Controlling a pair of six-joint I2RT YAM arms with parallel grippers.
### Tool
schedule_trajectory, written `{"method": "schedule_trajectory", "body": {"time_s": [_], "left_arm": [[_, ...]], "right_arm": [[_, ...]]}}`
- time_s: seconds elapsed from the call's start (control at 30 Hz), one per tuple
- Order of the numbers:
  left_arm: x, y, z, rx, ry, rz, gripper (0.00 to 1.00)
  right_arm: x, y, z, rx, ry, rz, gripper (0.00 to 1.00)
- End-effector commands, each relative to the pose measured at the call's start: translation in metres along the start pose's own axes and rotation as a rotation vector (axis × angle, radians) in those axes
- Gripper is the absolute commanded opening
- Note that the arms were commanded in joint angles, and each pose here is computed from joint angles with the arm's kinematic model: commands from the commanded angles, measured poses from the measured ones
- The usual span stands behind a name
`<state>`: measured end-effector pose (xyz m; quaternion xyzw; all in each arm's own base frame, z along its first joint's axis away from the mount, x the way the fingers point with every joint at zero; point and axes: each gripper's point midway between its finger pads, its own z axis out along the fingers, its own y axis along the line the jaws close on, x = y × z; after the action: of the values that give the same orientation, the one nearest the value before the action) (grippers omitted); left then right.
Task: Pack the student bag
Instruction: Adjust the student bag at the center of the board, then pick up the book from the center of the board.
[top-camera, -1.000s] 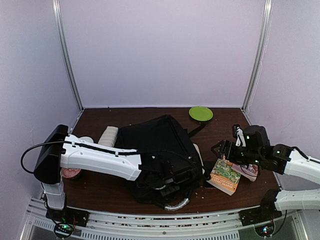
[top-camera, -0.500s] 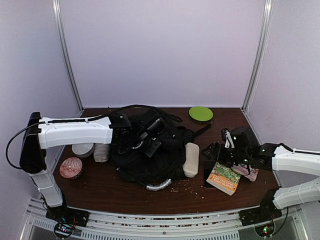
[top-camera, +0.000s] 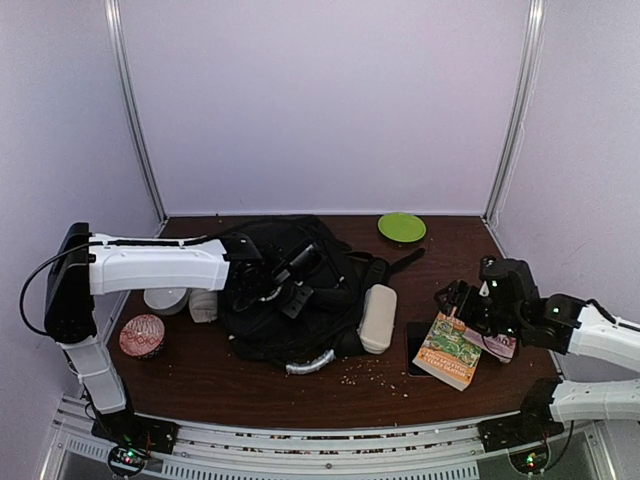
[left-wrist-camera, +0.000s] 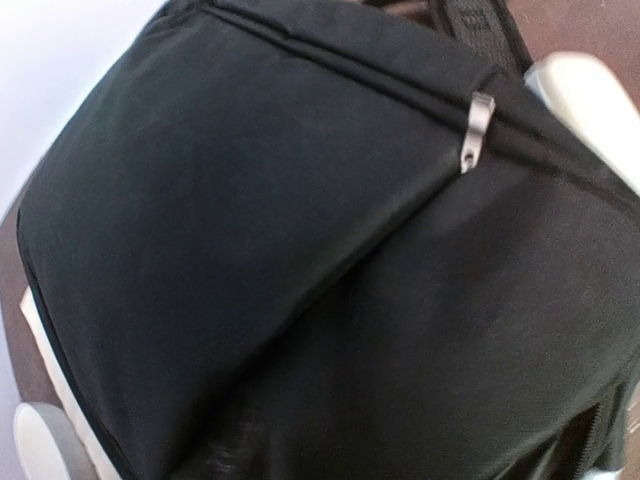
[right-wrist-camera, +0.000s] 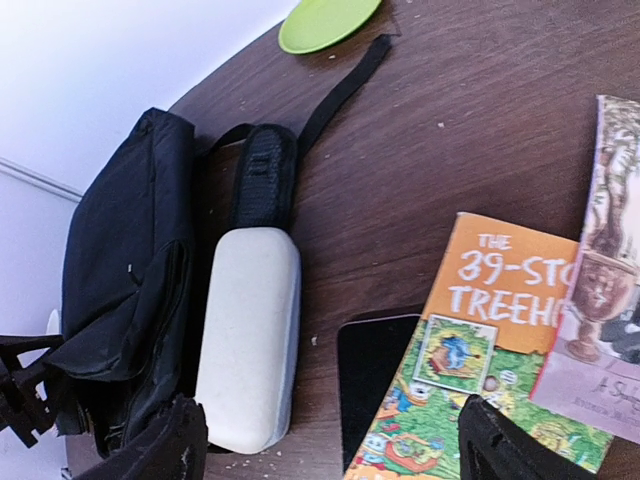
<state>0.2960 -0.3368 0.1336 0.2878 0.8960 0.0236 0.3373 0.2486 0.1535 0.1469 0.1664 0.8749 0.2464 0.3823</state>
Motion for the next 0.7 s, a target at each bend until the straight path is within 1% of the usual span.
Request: {"method": "schedule_trajectory", "body": {"time_s": [0.0,0.07,0.2,0.23,0.33,0.43,0.53,0.57,0.67], "left_arm": [[-0.002,0.01,-0.017,0.02,-0.025,-0.039,0.65],[-0.005,0.009,-0.039,0.057,-0.049,-0.039,0.75],[-0.027,-0.001,-0.097,0.133,-0.164,-0.04,0.88],[-0.034,-0.007,-0.109,0.165,-0.194,-0.056,0.97],[-0.055,-0.043,-0.13,0.312,-0.27,-0.082,0.98],[-0.074,-0.092,-0.131,0.467,-0.307,-0.087,0.98],[-0.089,-0.137,-0.118,0.556,-0.297,-0.065,0.97],[-0.089,-0.152,-0.107,0.576,-0.276,-0.052,0.97],[-0.1,-0.176,-0.097,0.625,-0.266,-0.05,0.95]], "right_arm": [[0.002,-0.044,-0.01,0.151,-0.036,0.031,0.87],[0.006,-0.055,-0.014,0.184,-0.021,0.043,0.87],[0.012,-0.074,-0.021,0.217,-0.017,0.086,0.87],[0.014,-0.078,-0.022,0.221,-0.02,0.105,0.87],[0.024,-0.091,-0.02,0.232,-0.017,0.16,0.87],[0.038,-0.104,-0.017,0.243,0.005,0.213,0.87],[0.054,-0.115,-0.012,0.238,0.024,0.279,0.86],[0.058,-0.12,-0.011,0.24,0.026,0.298,0.86],[0.057,-0.128,-0.014,0.247,-0.009,0.335,0.86]]}}
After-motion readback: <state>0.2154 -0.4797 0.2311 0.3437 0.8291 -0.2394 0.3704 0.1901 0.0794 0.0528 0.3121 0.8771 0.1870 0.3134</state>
